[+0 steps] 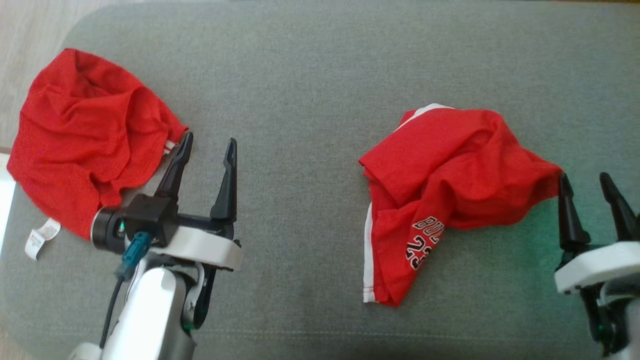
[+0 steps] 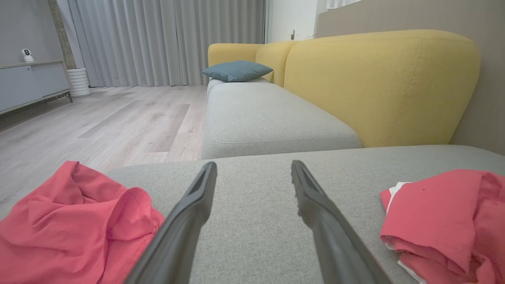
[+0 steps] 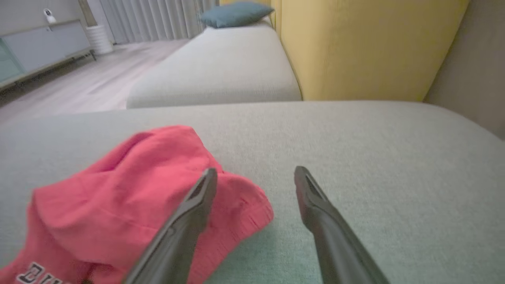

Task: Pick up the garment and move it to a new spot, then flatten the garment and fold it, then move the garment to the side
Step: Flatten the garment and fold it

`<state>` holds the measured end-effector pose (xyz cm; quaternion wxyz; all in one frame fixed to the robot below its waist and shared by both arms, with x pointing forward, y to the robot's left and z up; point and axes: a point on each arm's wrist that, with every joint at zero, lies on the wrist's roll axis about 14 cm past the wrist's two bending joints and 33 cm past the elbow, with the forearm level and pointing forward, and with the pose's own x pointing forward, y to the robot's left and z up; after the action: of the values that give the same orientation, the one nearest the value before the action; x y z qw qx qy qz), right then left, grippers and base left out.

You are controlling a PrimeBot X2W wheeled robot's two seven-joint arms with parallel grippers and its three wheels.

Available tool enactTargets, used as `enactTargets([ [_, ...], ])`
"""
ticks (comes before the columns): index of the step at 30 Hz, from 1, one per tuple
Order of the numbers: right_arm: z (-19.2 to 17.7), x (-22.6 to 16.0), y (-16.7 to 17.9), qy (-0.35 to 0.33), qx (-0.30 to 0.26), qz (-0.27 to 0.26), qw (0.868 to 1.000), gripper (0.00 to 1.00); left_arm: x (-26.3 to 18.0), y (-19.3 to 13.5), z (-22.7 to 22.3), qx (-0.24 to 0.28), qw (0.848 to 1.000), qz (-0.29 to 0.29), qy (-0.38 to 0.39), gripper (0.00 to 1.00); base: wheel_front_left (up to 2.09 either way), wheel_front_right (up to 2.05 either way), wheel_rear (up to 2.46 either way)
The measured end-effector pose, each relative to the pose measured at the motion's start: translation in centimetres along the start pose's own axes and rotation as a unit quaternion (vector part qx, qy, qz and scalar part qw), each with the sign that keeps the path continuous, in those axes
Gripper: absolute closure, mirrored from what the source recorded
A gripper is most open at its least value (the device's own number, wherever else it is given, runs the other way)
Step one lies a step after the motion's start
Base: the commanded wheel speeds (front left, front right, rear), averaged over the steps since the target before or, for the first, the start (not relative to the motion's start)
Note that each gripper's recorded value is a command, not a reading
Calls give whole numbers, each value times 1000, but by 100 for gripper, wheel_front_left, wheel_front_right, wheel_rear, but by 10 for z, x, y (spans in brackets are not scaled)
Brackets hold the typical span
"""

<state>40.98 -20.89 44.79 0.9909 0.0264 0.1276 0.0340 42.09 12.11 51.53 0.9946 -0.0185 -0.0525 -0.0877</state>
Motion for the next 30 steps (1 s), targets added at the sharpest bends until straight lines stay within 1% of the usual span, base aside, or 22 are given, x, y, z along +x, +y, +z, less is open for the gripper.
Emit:
enactTargets([
  [3, 25, -8, 13, -49, 2, 11, 999, 0, -4, 1, 1, -1, 1000, 4, 0, 0, 0, 0, 0],
  [6, 57, -15, 32, -104, -2, 34, 994, 0, -10, 2, 1, -2, 1000, 7, 1, 0, 0, 0, 0],
  [9, 74, -21, 43, -132, -1, 45, 990, 0, -14, 1, 2, 0, 1000, 6, 1, 0, 0, 0, 0],
  [12, 76, -28, 47, -135, 3, 47, 990, 0, -17, 0, 2, 1, 1000, 6, 1, 0, 0, 0, 0],
  [17, 67, -36, 49, -121, 12, 44, 992, 0, -22, -2, -1, -1, 1000, 5, 7, 0, 0, 0, 0],
  [27, 66, -38, 49, -118, 13, 44, 992, 0, -25, -2, -2, -1, 1000, 5, 10, 0, 0, 0, 0],
  [30, 64, -37, 50, -115, 14, 45, 992, 0, -25, -8, -4, 4, 1000, -4, 11, 0, 0, 0, 0],
])
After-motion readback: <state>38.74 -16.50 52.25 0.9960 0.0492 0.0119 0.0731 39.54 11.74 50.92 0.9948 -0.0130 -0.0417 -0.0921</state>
